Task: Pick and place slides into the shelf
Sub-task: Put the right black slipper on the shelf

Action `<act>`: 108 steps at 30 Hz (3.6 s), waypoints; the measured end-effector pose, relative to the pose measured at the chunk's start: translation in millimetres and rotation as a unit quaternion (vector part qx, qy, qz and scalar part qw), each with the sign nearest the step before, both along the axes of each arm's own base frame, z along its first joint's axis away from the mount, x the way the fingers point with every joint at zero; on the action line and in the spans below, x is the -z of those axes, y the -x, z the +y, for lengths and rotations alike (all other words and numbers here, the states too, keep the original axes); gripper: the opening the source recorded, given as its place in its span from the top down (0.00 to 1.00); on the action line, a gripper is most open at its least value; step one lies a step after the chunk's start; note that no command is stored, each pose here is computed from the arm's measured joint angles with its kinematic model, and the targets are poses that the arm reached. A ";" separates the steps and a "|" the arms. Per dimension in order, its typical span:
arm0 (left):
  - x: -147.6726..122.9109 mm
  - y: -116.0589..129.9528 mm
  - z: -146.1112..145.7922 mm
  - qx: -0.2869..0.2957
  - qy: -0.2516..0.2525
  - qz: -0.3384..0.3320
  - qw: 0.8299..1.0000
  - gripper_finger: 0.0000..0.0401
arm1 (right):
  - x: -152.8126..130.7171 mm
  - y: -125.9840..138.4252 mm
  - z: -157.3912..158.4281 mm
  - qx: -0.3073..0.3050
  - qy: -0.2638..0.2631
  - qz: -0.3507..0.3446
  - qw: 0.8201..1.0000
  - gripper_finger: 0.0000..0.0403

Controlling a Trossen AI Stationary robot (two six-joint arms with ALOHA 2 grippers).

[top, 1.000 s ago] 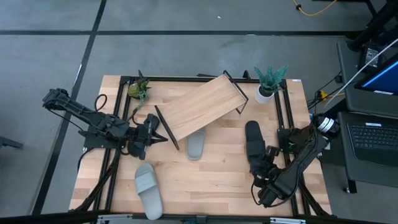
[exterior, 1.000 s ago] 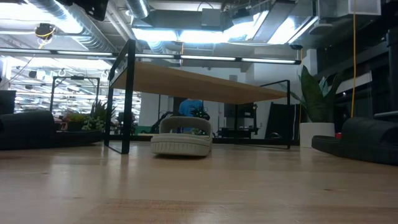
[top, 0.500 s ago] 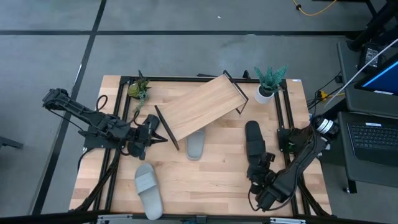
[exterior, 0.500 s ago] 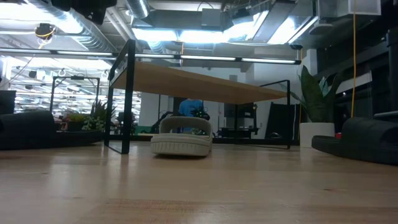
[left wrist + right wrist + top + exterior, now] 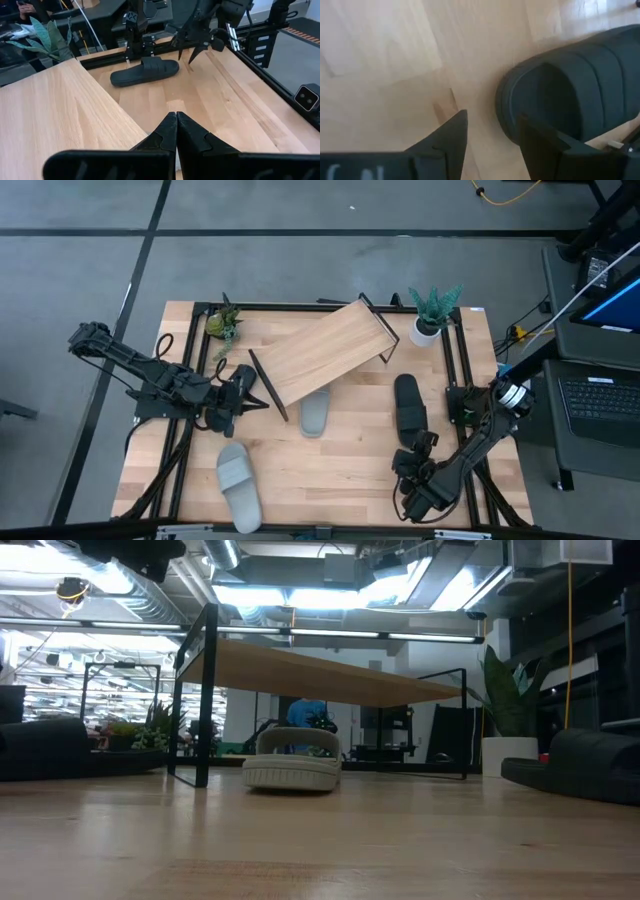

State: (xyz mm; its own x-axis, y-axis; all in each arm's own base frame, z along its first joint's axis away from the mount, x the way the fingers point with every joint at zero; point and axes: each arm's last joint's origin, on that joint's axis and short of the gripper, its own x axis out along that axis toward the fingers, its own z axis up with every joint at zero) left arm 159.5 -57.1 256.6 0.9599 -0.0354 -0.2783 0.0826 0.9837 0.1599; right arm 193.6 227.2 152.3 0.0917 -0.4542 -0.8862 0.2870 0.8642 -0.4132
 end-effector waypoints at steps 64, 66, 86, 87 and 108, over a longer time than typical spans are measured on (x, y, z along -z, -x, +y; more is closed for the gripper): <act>2.6 0.8 0.3 -0.001 -0.003 0.013 1.000 1.00 | 31.3 -8.6 -30.0 0.055 0.047 0.067 0.995 0.68; 2.6 0.8 0.3 -0.001 -0.003 0.013 1.000 1.00 | 34.8 -8.8 -33.9 0.060 0.047 0.068 0.995 0.69; 2.7 0.8 0.3 -0.001 -0.003 0.014 1.000 1.00 | 32.2 -13.3 -38.1 0.073 0.053 0.077 0.993 0.91; 2.7 0.8 0.3 -0.001 -0.003 0.014 1.000 1.00 | 29.2 -13.8 -37.7 0.073 0.058 0.080 0.992 0.91; 2.7 0.8 0.4 -0.001 -0.003 0.014 1.000 1.00 | -32.6 -30.0 -19.8 0.077 0.109 0.049 0.990 0.91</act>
